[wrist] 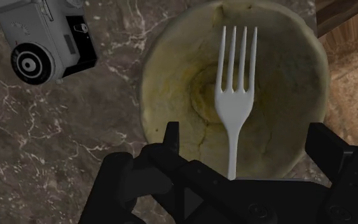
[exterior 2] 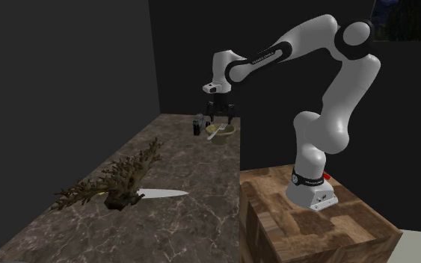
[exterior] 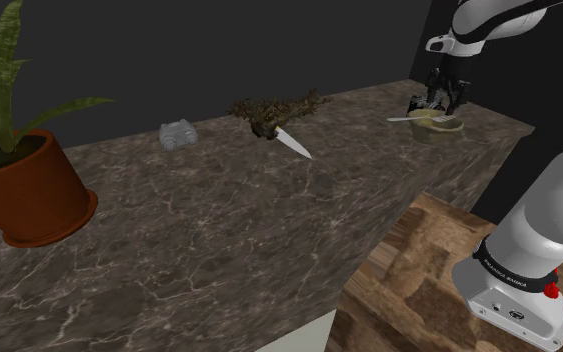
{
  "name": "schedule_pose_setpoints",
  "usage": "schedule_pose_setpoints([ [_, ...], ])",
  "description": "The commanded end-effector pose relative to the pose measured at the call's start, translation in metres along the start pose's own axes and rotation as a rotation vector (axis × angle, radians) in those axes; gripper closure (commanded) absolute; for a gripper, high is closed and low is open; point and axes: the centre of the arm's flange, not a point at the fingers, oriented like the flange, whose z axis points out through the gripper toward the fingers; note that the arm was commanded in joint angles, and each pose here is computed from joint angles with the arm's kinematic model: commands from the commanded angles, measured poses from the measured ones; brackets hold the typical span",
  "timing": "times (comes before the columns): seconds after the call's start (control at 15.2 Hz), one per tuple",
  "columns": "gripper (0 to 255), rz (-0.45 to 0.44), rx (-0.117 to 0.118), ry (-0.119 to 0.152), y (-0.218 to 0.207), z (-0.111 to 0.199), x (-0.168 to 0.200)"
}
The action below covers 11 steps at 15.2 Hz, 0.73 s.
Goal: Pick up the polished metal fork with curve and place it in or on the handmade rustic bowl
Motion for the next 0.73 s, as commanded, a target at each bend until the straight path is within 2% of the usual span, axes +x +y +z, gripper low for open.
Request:
schedule_pose_setpoints([
  [0.0, 0, 0.000, 0.001, 0.000, 0.001, -0.019, 0.000],
  [0.13, 0, 0.000, 0.001, 0.000, 0.001, -0.043, 0.000],
  [0.66, 0, 0.000, 0.001, 0.000, 0.001, -0.043, 0.000],
])
